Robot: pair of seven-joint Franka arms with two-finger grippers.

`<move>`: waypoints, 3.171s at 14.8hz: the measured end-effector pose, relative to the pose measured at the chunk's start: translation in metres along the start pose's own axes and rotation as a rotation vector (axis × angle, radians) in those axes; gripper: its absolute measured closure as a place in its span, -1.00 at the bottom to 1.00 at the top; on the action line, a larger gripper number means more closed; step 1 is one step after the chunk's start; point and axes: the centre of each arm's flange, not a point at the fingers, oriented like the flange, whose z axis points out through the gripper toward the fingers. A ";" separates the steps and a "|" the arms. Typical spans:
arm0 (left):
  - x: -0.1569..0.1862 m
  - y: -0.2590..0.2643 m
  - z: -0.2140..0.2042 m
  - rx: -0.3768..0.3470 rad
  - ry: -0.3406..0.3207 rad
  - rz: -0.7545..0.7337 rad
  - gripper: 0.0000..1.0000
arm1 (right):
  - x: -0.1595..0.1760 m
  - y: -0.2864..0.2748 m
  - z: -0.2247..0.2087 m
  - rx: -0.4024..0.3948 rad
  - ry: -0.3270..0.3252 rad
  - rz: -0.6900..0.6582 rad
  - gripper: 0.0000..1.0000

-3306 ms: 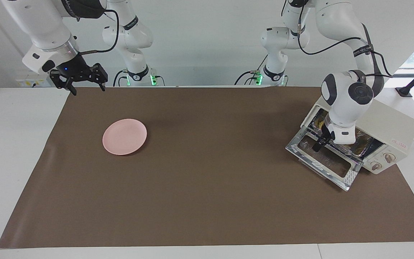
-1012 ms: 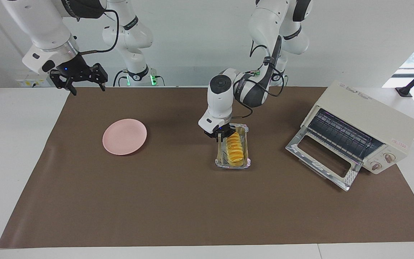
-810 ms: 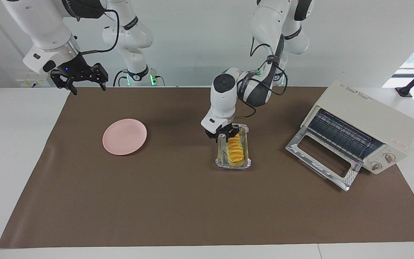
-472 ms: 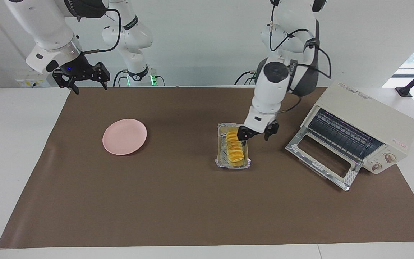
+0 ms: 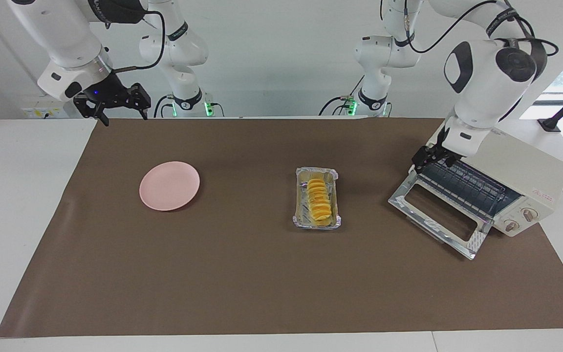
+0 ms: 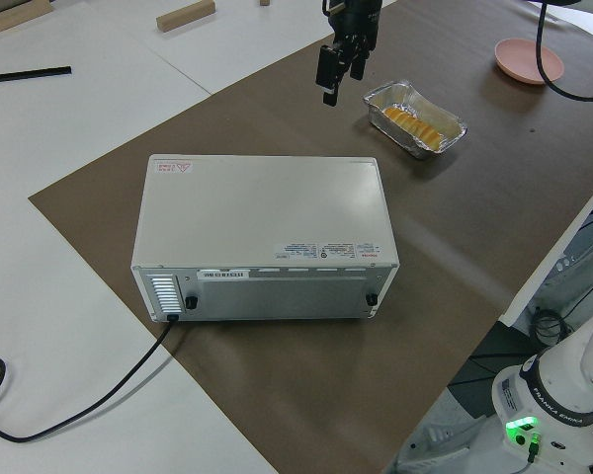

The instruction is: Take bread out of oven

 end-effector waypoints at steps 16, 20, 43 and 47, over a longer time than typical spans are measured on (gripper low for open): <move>-0.029 -0.026 -0.020 0.001 -0.091 0.099 -1.00 | 0.111 -0.337 0.202 0.059 0.147 0.399 -1.00; -0.029 -0.025 -0.028 0.000 -0.074 0.101 -1.00 | 0.134 -0.383 0.245 0.056 0.146 0.442 -1.00; -0.028 -0.024 -0.039 -0.002 -0.046 0.102 -1.00 | 0.142 -0.385 0.298 0.041 0.173 0.421 0.97; -0.027 -0.024 -0.039 -0.002 -0.045 0.102 -1.00 | 0.157 -0.367 0.269 0.034 0.172 0.450 0.97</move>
